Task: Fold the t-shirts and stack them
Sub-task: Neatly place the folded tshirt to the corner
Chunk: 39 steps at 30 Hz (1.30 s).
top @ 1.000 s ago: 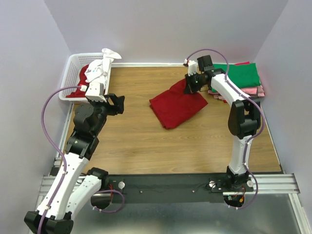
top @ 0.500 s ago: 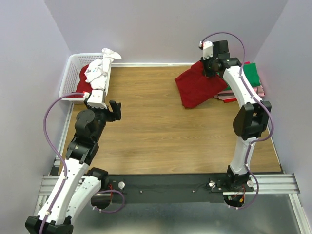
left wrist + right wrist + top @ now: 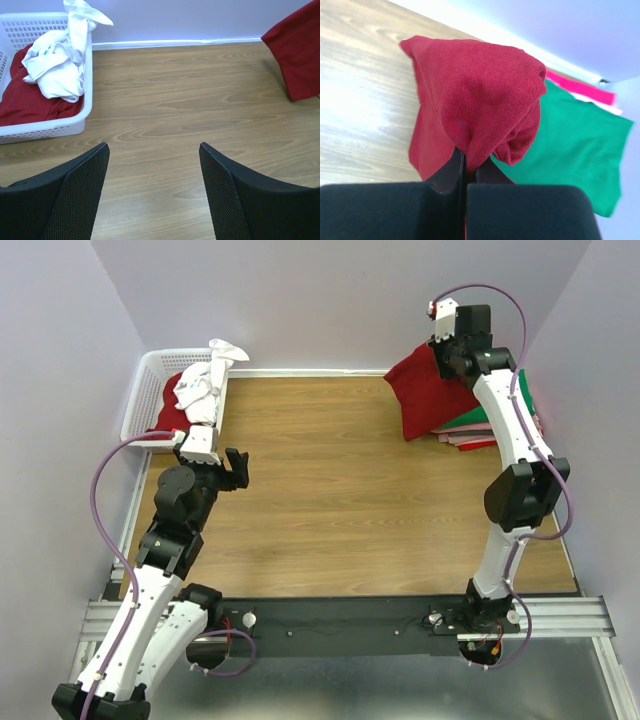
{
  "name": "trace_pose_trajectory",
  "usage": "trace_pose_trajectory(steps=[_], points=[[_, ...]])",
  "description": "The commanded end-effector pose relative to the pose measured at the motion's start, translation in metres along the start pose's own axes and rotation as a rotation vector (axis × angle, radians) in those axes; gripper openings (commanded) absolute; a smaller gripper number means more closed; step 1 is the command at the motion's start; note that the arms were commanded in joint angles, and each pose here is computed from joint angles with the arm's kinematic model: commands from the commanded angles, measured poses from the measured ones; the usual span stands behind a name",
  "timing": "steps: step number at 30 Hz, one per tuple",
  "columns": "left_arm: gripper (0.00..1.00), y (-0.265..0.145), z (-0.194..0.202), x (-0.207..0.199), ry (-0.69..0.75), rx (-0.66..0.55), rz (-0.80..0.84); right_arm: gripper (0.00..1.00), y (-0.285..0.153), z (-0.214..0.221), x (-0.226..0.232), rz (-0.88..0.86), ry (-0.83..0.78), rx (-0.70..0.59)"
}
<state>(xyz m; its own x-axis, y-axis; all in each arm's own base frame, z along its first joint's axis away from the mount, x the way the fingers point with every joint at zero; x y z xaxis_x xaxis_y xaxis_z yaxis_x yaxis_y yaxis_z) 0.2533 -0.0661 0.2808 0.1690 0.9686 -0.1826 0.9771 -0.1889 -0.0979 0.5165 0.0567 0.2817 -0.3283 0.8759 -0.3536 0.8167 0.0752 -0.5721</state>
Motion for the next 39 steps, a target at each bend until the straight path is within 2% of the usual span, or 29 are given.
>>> trace_pose_trajectory(steps=[1,14,26,39], points=[[0.80,-0.001,-0.007,0.003,0.013,-0.036,-0.015,0.00,-0.048,-0.034,-0.037,0.121,-0.005,-0.105],[0.80,-0.001,-0.008,0.002,0.014,-0.040,-0.013,0.00,-0.066,-0.038,-0.064,0.182,0.010,-0.134],[0.80,0.000,-0.006,0.002,0.015,-0.033,-0.014,0.00,-0.042,-0.011,-0.092,0.203,0.006,-0.068],[0.80,0.002,-0.004,0.002,0.016,-0.022,-0.014,0.00,0.014,0.011,-0.122,0.265,-0.047,0.015]])
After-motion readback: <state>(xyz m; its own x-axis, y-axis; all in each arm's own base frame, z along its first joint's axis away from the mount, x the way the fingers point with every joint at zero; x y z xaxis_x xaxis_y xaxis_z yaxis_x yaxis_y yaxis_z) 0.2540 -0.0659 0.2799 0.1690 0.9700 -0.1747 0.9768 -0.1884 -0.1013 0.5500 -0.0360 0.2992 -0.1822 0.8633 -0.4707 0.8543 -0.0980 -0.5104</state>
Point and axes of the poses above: each gripper's point midway between its finger pads, its own y axis out along the fingers, its own x axis along the line the jaws close on, z = x × y, the point moved 3 cm from there along -y, back along the fingers, and after that the axes turned 5 degrees about -y, right-handed, at the moved point
